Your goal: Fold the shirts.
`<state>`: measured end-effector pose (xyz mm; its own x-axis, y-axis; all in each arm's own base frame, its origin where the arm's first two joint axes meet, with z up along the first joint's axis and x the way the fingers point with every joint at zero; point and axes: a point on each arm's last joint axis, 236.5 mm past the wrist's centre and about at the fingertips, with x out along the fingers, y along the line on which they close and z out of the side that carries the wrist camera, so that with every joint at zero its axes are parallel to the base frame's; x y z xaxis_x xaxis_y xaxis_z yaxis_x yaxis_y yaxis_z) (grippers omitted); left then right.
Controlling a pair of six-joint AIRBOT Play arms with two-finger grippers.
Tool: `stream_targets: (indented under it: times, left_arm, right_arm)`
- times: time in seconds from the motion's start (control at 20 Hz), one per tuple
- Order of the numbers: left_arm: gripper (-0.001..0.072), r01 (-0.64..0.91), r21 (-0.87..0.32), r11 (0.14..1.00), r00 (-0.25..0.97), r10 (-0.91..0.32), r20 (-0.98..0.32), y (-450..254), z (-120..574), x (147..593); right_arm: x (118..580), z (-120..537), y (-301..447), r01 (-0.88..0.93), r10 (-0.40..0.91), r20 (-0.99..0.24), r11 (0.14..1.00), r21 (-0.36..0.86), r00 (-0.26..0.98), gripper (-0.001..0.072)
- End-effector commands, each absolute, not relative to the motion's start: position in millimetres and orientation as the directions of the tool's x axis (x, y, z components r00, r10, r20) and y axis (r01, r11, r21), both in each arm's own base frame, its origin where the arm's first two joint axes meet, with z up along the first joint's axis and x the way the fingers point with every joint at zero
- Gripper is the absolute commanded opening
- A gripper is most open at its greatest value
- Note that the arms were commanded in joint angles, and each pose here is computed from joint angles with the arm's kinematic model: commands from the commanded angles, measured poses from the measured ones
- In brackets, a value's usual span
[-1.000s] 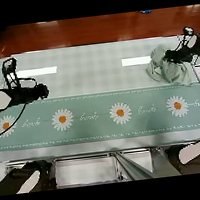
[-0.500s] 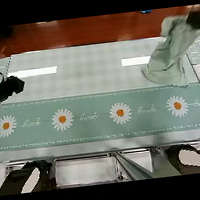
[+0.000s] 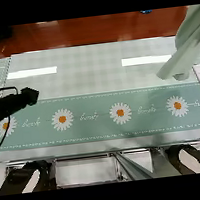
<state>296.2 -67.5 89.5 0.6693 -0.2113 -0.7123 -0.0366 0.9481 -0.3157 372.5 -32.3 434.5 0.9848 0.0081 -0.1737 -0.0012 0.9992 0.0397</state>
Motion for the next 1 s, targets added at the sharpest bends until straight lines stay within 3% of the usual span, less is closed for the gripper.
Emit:
stream_targets:
  times: [0.0,0.2,0.4,0.55,0.7,0.85,0.95]
  left_arm:
    - [0.0506,0.033,-0.338,0.941,0.643,-0.279,-0.713,-93,85,287]
    - [0.0506,0.058,-0.307,0.95,0.658,-0.268,-0.704,-91,89,290]
    - [0.0506,0.028,-0.29,0.957,0.698,-0.227,-0.68,-74,106,299]
    - [0.0506,0.027,-0.281,0.959,0.7,-0.218,-0.68,-72,106,299]
    - [0.0506,-0.002,-0.13,0.992,0.713,-0.09,-0.696,-39,103,303]
    - [0.0506,-0.069,-0.15,0.986,0.677,-0.064,-0.733,-28,93,295]
    - [0.0506,-0.073,-0.173,0.982,0.654,-0.083,-0.752,-32,89,290]
  right_arm:
    - [335,465,15,-0.166,0.172,-0.114,0.985,0.055,0.979,0.0034]
    - [318,428,93,-0.435,0.445,-0.24,0.895,0.098,0.863,0.0034]
    - [312,333,183,-0.61,0.608,-0.457,0.775,0.166,0.649,0.0034]
    - [309,232,256,-0.66,0.652,-0.614,0.701,0.268,0.444,0.0035]
    - [297,135,331,-0.695,0.643,-0.728,0.636,0.335,0.237,0.0035]
    - [305,65,391,-0.656,0.649,-0.742,0.636,0.407,0.169,0.0035]
    - [315,34,419,-0.549,0.698,-0.703,0.644,0.533,0.135,0.0038]
